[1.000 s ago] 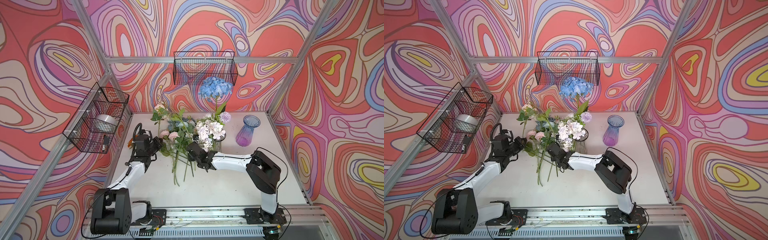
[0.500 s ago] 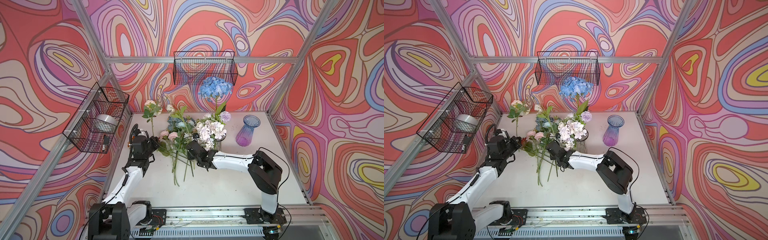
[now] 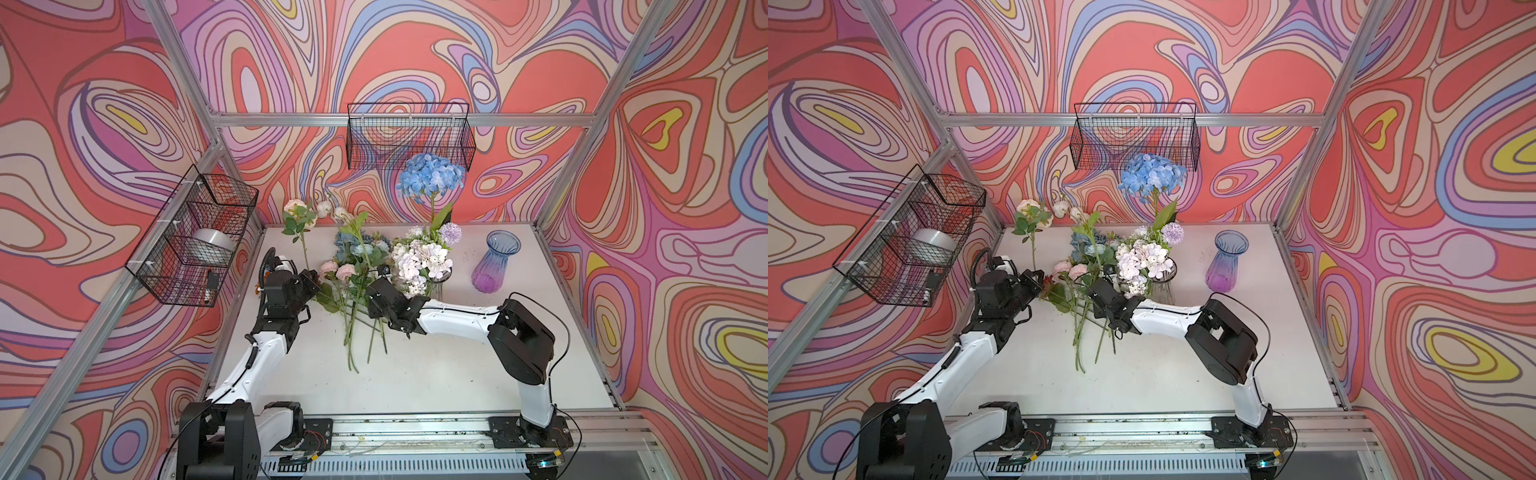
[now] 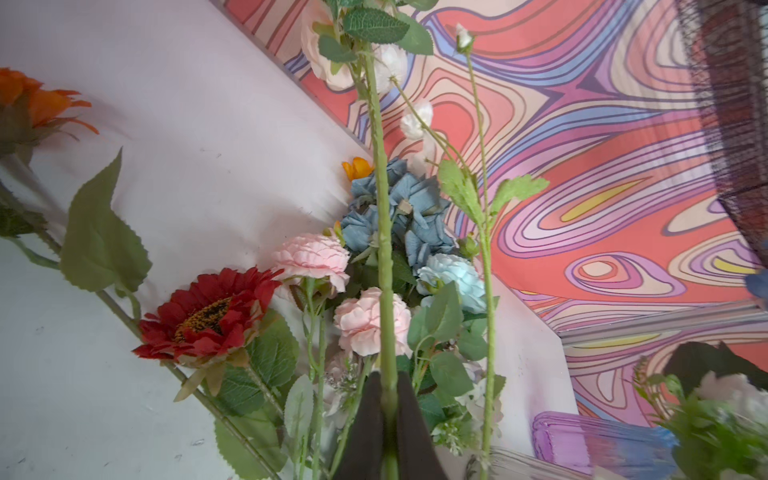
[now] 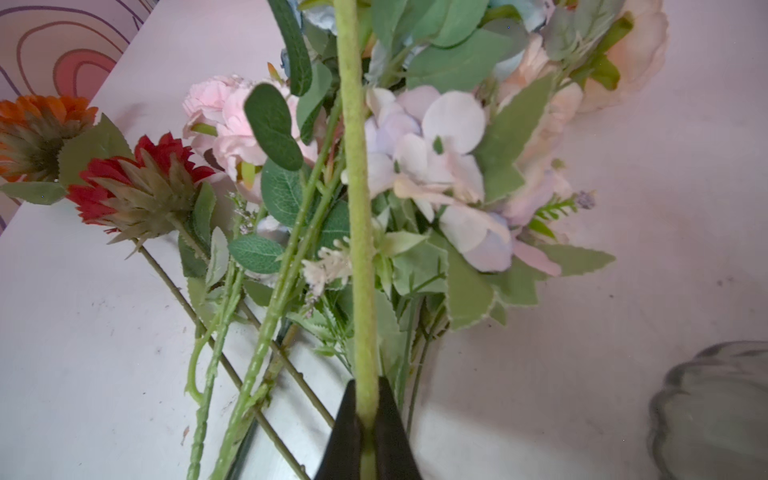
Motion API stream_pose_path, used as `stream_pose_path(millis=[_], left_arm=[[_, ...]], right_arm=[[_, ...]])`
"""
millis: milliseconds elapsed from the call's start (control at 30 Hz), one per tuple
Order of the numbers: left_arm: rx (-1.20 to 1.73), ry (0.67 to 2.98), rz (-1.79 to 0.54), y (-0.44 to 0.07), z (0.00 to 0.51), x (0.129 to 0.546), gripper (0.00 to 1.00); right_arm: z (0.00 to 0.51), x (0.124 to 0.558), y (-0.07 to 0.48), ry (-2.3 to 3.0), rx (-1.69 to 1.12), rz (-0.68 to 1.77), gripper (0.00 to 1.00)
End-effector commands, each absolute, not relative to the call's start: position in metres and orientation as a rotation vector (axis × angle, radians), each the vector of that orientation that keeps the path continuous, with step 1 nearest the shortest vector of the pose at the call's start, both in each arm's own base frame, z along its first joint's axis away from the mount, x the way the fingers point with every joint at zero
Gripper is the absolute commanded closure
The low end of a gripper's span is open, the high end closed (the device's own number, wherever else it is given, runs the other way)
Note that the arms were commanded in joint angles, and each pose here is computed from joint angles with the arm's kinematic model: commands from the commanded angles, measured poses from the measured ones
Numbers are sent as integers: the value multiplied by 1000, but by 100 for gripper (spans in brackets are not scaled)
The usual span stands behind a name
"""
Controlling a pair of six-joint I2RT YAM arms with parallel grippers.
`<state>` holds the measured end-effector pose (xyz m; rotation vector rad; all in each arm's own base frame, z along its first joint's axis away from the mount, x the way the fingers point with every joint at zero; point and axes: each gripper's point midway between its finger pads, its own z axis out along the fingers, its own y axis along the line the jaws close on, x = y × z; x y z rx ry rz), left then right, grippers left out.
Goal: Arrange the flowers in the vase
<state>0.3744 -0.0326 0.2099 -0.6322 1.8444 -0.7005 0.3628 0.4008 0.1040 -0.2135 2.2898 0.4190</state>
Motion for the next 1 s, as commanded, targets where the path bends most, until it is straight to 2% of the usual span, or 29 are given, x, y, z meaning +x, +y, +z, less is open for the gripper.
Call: stream_pose_path(millis=[0,167,500,567,700,967], left_arm=[[-511,1742,-806,-51,249,365,100],[-408,1664,-852,-67,280,350,100],[-211,1419,-899,-89,349,317,100],[-174,1380,-902,-93,359,309,100],[-78,1300,-932,-108,377,293,100],[106,1223,-997,-153,391,271,100]], right_arm=[[112,363,411,2288,-264,462,74],[141,357,419,2254,-304,549,52],[275,344,426,2038,-429,718,32],[321,339,417,1948,-425,754,30],[375,338,399,1803,-408,830,27],[427,330,384,1654,-460,1112,26]])
